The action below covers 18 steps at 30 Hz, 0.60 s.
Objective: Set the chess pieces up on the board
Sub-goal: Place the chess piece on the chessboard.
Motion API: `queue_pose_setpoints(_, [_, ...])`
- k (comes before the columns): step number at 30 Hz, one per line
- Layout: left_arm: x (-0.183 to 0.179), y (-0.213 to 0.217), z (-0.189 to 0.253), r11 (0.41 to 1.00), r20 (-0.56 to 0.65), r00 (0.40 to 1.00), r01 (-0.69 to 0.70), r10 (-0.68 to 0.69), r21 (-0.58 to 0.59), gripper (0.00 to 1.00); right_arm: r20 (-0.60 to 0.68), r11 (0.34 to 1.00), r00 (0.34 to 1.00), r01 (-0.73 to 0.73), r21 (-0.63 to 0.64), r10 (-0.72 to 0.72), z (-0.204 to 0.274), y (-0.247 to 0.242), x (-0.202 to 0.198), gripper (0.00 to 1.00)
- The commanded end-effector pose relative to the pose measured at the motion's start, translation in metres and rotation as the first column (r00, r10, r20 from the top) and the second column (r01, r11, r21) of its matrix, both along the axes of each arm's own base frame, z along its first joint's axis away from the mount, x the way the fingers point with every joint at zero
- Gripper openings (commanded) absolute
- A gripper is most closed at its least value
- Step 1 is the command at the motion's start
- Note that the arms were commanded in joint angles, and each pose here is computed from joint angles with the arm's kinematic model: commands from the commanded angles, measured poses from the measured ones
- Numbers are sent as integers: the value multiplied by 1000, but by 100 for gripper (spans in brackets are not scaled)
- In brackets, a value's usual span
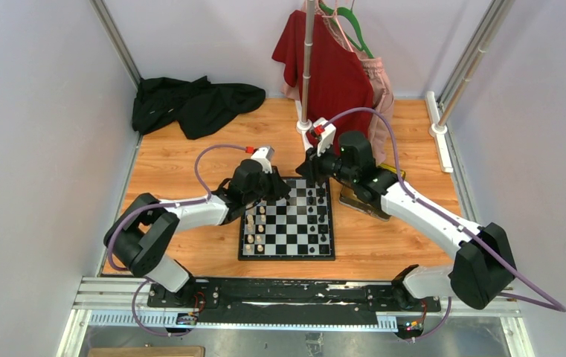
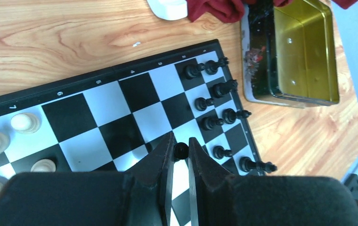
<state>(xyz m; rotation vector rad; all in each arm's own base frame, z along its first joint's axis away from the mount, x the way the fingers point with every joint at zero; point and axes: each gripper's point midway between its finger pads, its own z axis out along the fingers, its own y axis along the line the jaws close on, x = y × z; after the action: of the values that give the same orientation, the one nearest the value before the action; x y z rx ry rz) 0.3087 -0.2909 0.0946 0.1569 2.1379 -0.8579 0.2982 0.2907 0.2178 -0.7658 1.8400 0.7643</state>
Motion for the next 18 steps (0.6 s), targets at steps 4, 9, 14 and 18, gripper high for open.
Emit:
queue_pose_setpoints(4, [13,-5,4,999,143,989,-40,44,-26,0,24,1000,1000,0,-18,0,-1,-6,-10,29])
queue_pose_setpoints(9, [14,-5,-1,998,149,987,-59,59,-4,0,25,1000,1000,4,-19,-3,-1,-8,-10,29])
queue_pose_setpoints(14, [12,-6,-6,998,144,988,-62,60,5,3,22,1000,1000,5,-21,-4,-3,-8,-10,29])
queue_pose_setpoints(18, [9,-7,-12,998,132,990,-59,57,8,4,23,1000,1000,4,-23,-3,-3,-8,-11,29])
